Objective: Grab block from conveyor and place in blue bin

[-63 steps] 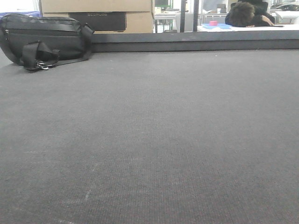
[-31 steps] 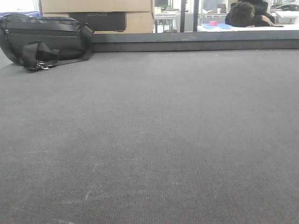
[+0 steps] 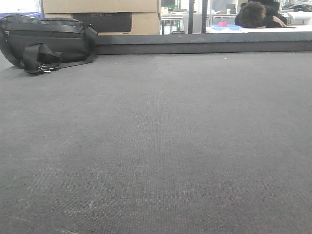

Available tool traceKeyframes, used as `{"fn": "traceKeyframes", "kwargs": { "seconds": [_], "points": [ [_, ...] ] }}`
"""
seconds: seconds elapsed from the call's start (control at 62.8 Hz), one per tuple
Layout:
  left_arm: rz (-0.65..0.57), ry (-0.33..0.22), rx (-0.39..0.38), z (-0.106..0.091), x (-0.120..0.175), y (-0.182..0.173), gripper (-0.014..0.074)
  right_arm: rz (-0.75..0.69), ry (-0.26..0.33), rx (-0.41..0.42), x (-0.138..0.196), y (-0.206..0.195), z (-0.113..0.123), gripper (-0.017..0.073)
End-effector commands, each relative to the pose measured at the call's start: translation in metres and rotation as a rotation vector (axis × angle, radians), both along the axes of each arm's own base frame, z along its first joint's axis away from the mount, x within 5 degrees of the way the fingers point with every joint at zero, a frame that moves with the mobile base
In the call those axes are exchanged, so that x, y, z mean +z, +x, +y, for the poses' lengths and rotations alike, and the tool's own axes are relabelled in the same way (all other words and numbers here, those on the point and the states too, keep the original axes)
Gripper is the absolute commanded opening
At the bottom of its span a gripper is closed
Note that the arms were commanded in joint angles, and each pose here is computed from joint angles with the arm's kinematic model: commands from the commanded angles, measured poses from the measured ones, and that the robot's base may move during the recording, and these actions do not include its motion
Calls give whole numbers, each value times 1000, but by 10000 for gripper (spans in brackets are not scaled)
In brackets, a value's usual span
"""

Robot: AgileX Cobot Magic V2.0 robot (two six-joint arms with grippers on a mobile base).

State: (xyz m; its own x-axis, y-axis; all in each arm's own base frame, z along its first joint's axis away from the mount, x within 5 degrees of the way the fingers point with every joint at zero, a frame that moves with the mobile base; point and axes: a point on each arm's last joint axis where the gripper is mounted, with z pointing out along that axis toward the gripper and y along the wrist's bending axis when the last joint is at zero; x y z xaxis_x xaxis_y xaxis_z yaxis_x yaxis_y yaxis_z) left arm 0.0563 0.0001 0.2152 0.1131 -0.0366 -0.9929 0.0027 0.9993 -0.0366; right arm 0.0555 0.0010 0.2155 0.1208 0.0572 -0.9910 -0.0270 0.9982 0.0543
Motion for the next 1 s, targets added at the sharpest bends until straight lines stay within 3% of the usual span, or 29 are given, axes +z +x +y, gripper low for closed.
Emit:
{"fn": "traceKeyframes", "kwargs": {
  "seconds": [0.0,0.064,0.143,0.35,0.526,0.653,0.844,0.988],
  "points": [
    [-23,-1,-6,0,2,-1,-111,-83,-2,-7,8,-1,-1,-162],
    [-16,-9,-7,0,3,-1,-111,-158,2,-14,15,-3,-1,-162],
    [4,-16,-11,-1,19,-4,-111,-148,12,-10,22,-4,-1,-162],
    [78,-5,-16,-1,74,-15,-111,-98,13,22,86,-21,1,-162],
    [273,-4,-20,-2,113,8,-111,206,-2,53,115,-4,5,-162],
    [442,-3,-23,-2,133,39,-111,480,-9,70,116,27,7,-162],
    [808,-2,-29,-3,138,89,-111,800,-13,87,117,76,9,-162],
    [938,-7,-34,-4,135,117,-111,1133,-21,113,105,103,12,-162]
  ]
}}
